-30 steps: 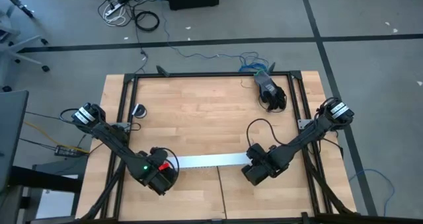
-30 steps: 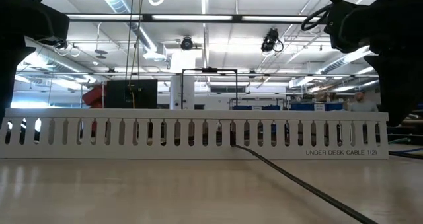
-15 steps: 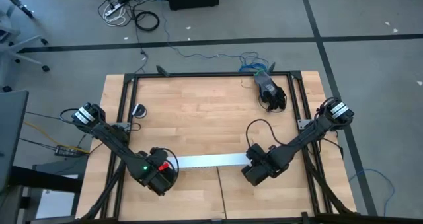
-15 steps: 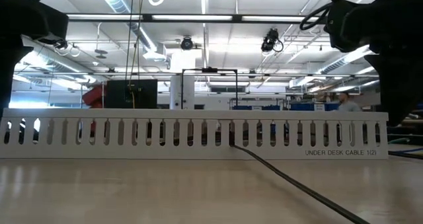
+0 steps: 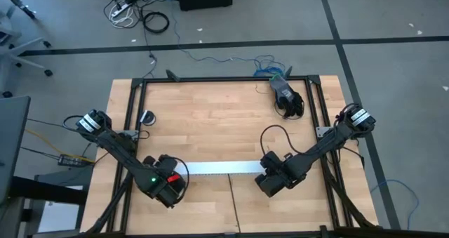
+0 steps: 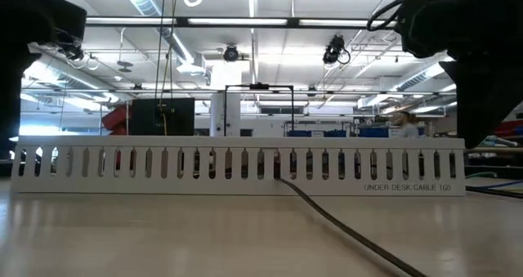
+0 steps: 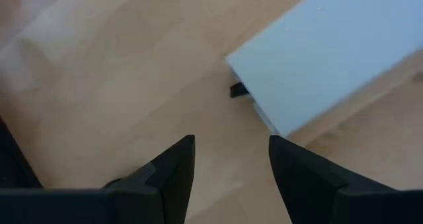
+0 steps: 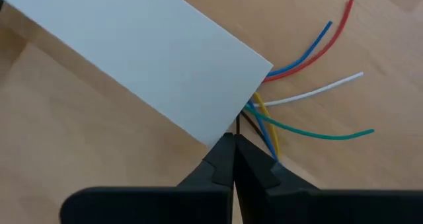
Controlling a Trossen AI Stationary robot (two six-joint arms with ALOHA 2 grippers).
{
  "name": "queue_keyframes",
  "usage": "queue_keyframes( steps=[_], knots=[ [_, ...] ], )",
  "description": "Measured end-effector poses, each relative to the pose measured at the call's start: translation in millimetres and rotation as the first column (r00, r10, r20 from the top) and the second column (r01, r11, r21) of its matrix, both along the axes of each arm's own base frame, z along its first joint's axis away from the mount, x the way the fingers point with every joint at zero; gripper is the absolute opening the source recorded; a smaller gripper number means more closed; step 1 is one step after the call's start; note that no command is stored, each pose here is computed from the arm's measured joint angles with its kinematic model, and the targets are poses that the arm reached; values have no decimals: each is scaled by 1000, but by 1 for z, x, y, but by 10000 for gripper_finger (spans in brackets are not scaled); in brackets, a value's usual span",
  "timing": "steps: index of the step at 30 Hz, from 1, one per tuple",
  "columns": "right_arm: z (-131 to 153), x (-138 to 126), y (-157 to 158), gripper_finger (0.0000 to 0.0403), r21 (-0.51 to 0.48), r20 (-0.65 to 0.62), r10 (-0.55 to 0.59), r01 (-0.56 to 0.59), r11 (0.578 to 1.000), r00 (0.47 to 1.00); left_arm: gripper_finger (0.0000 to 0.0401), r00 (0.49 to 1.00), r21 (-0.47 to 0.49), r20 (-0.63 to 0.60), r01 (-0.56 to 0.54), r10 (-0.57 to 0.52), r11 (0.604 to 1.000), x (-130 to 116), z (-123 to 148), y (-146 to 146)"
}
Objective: Ziptie cables
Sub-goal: Close the lid on the cable duct, then move the cable duct to the top of the table
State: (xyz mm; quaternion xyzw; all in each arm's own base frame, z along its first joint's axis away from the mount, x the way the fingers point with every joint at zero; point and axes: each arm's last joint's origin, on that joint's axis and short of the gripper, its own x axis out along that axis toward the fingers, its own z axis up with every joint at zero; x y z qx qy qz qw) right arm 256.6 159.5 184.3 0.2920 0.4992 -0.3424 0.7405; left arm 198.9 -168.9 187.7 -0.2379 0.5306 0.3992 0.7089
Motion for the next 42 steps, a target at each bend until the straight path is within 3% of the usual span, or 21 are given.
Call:
queue_keyframes(
  steps=[5,9,15,19,22,26,32,35,42],
  knots=[
    [17,2,2,0,-16,-30,10,-10,1000,999,188,997,18,-52,58,-57,998,-1,21,-5],
    [35,0,7,0,-38,-53,14,-16,999,998,188,993,93,-93,81,-72,992,-8,48,-9],
    [49,6,22,0,-39,78,63,-60,997,995,188,975,141,62,203,-214,969,-10,69,-29],
    [47,14,29,0,-56,191,140,-131,990,971,188,918,112,99,372,-383,921,0,52,-41],
    [47,20,33,0,-49,257,177,-170,984,950,188,832,97,74,542,-549,835,11,34,-55],
    [45,25,39,0,4,281,216,-226,974,935,188,734,87,-4,677,-679,731,20,12,-67],
    [13,37,43,0,53,168,245,-257,965,955,178,697,101,-182,714,-693,692,25,-12,-62],
    [-2,45,36,0,47,113,244,-251,967,963,163,670,107,-216,739,-710,665,30,-16,-58],
    [-12,61,15,0,36,70,245,-248,968,967,145,656,137,-273,751,-704,646,48,-16,-38]
  ],
)
